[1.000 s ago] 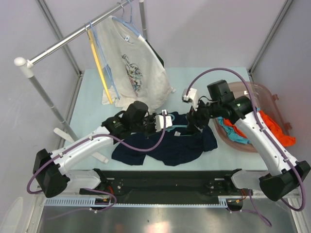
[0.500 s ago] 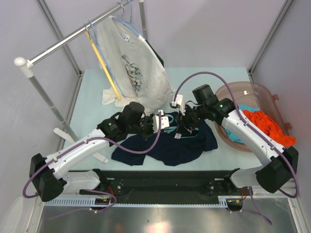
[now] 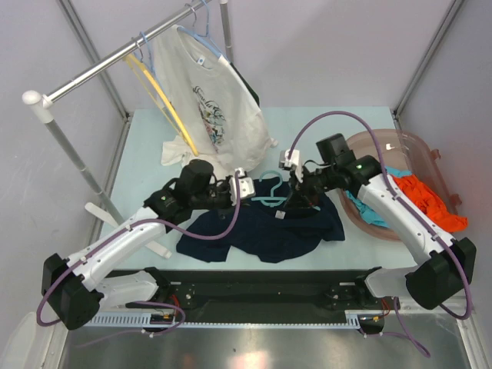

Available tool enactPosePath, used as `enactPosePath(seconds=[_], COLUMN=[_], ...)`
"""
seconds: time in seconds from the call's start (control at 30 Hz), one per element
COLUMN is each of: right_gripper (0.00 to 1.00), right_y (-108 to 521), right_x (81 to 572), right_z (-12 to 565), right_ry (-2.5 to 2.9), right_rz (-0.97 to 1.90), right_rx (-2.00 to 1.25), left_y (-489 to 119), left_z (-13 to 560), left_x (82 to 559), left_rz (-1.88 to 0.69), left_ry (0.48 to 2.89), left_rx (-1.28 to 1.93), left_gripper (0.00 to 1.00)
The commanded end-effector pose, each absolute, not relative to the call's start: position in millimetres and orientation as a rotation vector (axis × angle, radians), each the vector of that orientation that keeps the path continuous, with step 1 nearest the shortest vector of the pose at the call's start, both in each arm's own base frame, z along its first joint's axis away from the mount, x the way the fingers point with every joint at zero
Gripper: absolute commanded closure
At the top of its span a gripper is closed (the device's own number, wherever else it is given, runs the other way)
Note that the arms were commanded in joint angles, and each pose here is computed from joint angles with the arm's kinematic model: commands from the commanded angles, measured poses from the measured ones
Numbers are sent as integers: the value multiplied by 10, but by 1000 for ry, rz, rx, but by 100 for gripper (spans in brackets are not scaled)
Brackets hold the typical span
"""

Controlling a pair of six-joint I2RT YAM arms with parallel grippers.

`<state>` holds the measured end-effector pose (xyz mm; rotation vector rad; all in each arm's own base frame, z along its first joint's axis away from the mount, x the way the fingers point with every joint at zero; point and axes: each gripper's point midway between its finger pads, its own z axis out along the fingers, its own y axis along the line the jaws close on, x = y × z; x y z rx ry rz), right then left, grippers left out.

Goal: Place the t-shirt on the hanger
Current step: Place the T-shirt on the hanger, then place the hanger at the clothesline.

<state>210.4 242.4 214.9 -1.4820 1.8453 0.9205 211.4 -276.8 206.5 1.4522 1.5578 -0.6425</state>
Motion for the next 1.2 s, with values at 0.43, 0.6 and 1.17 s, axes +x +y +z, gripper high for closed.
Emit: enactPosePath(seconds=[0.43, 0.6, 1.17], right_gripper=[100, 100, 100], right_y=[1948, 1728, 2339], right_x=[2315, 2608, 2943], right_z=[2837, 3127, 3788], right_ry=[1835, 1870, 1851], right_rz=[702, 469, 533], right_rx=[-1259, -1110, -938], left_y=[-2312, -2270, -2473], left_z=[2603, 2883, 3591], left_x=[2040, 2013, 2151], left_rz=[-715, -715, -960], left_ry=[1508, 1479, 1429], left_rx=[1292, 1181, 775], left_gripper=[35, 19, 22])
